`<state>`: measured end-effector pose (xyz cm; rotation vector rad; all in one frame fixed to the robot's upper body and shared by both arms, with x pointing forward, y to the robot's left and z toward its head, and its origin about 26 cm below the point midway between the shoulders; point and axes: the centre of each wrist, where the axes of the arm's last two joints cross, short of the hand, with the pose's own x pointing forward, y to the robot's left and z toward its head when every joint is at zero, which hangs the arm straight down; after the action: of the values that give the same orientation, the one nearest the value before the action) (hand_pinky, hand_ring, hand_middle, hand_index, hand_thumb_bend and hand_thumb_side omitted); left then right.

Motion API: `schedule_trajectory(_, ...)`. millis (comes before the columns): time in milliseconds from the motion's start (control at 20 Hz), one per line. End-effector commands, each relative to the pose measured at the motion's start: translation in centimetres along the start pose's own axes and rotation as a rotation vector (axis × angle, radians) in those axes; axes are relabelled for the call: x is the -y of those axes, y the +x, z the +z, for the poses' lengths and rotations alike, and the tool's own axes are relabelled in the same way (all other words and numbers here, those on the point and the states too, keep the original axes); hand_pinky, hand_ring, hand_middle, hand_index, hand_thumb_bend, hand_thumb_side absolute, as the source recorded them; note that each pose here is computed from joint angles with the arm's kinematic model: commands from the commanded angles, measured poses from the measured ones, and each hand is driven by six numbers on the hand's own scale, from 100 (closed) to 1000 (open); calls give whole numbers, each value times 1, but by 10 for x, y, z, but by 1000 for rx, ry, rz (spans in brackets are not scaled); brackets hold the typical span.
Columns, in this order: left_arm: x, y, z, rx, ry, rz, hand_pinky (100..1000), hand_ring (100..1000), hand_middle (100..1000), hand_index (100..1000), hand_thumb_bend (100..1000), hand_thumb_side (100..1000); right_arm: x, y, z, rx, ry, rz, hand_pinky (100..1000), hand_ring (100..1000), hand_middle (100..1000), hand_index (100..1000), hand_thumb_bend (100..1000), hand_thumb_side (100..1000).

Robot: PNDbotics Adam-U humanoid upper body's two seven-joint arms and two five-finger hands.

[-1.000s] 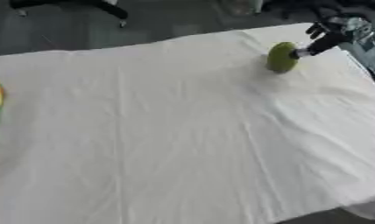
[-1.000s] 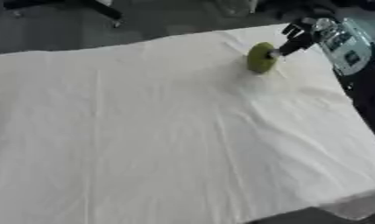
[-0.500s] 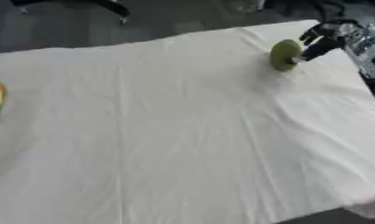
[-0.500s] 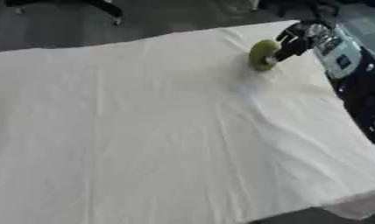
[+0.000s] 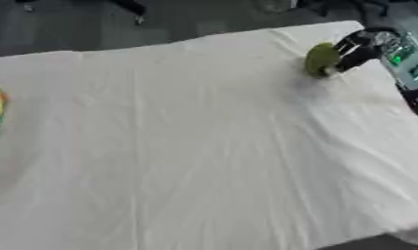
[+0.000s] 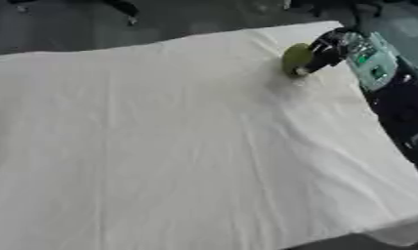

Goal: Pick up the objects with one hand, pass them to the other hand, and then place them into the box on the other side of the table.

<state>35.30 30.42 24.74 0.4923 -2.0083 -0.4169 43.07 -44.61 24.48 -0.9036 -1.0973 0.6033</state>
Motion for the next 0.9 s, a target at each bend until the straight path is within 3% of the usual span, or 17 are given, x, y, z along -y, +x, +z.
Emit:
schedule_trajectory(50,-9,9,-4,31,19,-14,662,741,641,766,677,481,15,2,2,2,-58,-5,819,822,792,834,527,166)
schedule_trajectory(450,-8,11,-5,36,20,-14,657,738,638,765,674,481,9,3,1,-1,-75,-22,814,801,755,808,511,100)
schedule_trajectory(650,-8,11,-5,36,23,-11,655,738,636,765,672,480,7,4,0,-10,-116,-38,797,760,689,773,417,100)
schedule_trajectory(800,-7,12,-6,40,25,-8,652,736,646,764,668,479,4,4,-2,-30,-169,-48,777,703,589,732,314,118)
schedule_trajectory(900,-7,13,-6,43,27,-7,651,735,645,762,666,479,2,4,-3,-42,-207,-60,770,684,576,722,303,108)
